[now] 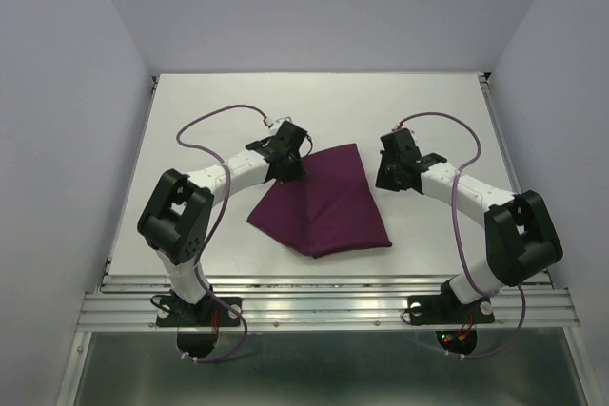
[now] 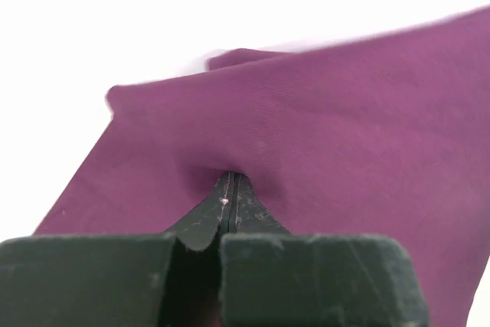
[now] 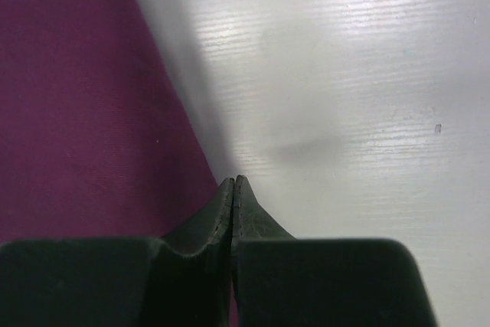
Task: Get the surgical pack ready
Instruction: Pack the surgical kit at the center of the board.
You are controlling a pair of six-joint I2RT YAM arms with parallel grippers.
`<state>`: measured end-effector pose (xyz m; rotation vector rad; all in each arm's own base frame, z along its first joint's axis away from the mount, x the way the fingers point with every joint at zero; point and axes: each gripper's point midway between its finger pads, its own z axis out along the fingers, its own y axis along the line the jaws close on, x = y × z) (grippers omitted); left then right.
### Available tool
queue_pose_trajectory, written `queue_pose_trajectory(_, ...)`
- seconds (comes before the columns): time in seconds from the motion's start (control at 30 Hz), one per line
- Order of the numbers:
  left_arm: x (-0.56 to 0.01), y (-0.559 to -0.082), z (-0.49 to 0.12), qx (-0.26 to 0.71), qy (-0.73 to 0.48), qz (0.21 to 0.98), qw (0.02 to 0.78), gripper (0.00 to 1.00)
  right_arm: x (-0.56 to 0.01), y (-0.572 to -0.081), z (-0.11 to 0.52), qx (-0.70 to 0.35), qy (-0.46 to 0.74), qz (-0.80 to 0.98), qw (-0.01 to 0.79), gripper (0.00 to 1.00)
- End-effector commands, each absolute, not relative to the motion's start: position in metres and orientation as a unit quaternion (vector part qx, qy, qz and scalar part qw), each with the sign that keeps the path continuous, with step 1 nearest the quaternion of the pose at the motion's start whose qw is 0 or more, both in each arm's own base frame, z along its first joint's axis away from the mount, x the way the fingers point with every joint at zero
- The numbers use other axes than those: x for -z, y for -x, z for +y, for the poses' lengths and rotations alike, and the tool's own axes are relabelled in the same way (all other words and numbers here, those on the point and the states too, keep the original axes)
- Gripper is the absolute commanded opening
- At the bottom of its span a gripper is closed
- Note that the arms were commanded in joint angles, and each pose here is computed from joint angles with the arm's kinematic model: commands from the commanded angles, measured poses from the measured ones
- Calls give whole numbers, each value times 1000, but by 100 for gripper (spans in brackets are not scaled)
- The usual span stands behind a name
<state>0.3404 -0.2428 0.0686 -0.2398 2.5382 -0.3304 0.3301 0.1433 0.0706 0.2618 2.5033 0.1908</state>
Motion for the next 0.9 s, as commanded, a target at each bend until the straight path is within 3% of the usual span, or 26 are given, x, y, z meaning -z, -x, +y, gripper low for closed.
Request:
queue_pose_trajectory(0.0,-50,-351,-249,107,72,954,270,0,-74,-325,141,-74,-103,943,307,1)
queue_pose_trajectory(0.53,-65,-384,-231,107,98,943,298,0,-72,-312,137,-74,-98,947,298,1)
queue_pose_trajectory(0.87,-69,-413,-254,132,95,940,299,0,-69,-305,138,-82,-95,949,289,1)
